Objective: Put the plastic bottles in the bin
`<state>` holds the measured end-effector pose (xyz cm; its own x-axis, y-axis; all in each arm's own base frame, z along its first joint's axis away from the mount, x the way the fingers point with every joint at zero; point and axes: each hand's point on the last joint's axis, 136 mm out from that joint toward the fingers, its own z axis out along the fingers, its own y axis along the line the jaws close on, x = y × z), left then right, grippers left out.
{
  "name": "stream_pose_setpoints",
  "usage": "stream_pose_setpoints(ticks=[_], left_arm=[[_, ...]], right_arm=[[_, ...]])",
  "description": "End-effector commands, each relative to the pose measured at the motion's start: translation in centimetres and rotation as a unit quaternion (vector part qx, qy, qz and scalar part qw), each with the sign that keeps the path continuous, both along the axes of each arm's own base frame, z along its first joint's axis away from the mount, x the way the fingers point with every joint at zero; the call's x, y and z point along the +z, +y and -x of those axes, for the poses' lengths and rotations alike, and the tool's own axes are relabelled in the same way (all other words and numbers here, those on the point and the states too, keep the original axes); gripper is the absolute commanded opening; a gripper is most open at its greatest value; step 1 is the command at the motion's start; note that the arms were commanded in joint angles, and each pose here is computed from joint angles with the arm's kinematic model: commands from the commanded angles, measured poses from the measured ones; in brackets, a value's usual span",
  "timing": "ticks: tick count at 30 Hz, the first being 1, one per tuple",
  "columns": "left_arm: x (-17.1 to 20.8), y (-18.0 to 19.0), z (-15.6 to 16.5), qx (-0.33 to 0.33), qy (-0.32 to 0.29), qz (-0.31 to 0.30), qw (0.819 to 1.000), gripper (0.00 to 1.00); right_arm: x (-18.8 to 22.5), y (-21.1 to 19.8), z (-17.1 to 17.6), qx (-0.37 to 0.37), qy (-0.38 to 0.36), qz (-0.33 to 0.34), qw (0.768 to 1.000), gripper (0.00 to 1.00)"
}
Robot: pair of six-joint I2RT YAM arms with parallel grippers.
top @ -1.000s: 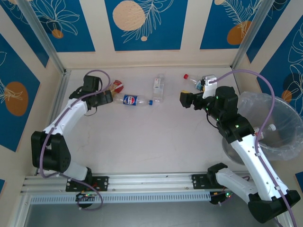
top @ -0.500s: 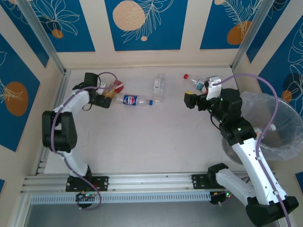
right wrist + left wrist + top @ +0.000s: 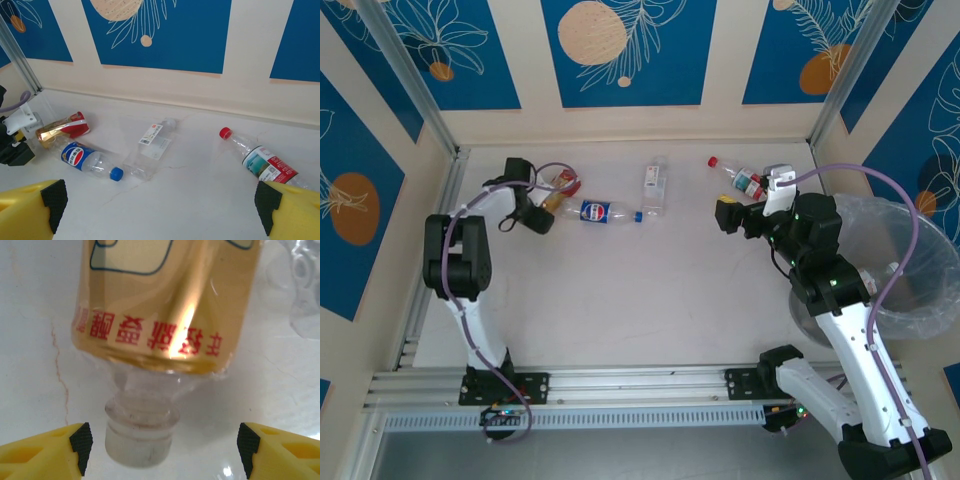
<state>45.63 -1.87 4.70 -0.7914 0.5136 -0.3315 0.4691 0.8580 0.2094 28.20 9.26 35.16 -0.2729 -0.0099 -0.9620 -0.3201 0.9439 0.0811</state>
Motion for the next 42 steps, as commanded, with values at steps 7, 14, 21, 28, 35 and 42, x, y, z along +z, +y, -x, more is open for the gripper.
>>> stream_pose_setpoints(ticks=[7,14,21,28,35,42], left_arm=[[-0.9,0.6,-2.3,-0.028,0.006,-0.011,1.0,0.71],[-1.7,0.1,-2.2,-0.033,0.016,0.003,0.999,0.58],[-0.1,-0.8,-1.7,-0.021,0.016,0.036,0.999,0.45],[1.2,-1.0,-0.4,0.015,-0.005,0.051,0.999,0.32],[0.3,-0.5,1.1,0.068,-0.003,0.04,0.997,0.17],[1.2,-0.3,2.5,0.17,-0.039,0.027,0.984,0.01]], right_arm=[[0.3,-0.5,0.5,-0.005,-0.002,0.016,1.0,1.0],[0.6,-1.2,0.6,-0.023,-0.001,0.02,1.0,1.0],[1.4,-1.4,0.7,-0.024,-0.009,0.022,0.999,1.0],[0.5,-1.1,0.3,-0.017,-0.004,0.021,1.0,1.0],[-0.5,-0.3,-0.1,0.0,0.012,0.011,1.0,1.0],[-3.0,1.2,-1.2,0.021,0.057,-0.026,0.998,1.0]])
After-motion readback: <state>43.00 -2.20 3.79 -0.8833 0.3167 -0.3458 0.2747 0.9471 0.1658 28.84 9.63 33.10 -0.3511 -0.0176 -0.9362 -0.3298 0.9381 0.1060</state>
